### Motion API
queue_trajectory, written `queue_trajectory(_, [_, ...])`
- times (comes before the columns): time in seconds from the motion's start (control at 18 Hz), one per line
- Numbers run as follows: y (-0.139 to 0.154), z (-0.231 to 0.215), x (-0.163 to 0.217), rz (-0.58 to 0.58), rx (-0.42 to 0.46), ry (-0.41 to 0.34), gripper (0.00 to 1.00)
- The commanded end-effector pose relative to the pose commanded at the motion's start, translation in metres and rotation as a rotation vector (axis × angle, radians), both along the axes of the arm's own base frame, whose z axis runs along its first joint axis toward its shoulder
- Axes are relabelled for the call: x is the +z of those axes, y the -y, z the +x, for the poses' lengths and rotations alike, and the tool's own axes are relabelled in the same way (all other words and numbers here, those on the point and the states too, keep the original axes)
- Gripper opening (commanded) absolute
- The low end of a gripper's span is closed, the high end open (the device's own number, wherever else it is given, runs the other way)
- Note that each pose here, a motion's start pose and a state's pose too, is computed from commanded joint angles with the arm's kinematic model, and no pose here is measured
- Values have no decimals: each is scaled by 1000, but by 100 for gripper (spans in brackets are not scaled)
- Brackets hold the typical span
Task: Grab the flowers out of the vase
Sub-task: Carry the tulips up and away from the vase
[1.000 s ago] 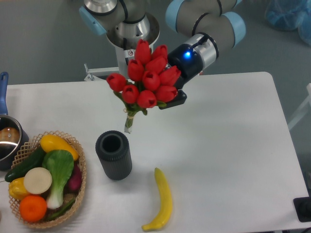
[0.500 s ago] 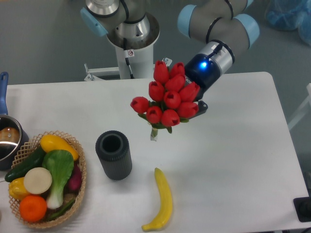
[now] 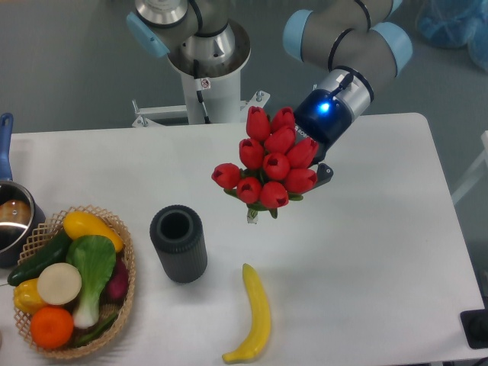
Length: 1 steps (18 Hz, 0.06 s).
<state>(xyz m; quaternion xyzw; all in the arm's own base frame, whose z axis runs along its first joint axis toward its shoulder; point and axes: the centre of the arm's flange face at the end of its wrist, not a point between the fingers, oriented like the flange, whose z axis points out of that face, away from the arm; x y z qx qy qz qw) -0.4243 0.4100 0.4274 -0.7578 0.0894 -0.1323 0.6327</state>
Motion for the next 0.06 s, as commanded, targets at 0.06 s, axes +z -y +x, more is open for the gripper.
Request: queue_trajectory(0.06, [0,0,0,-1,0,3,40])
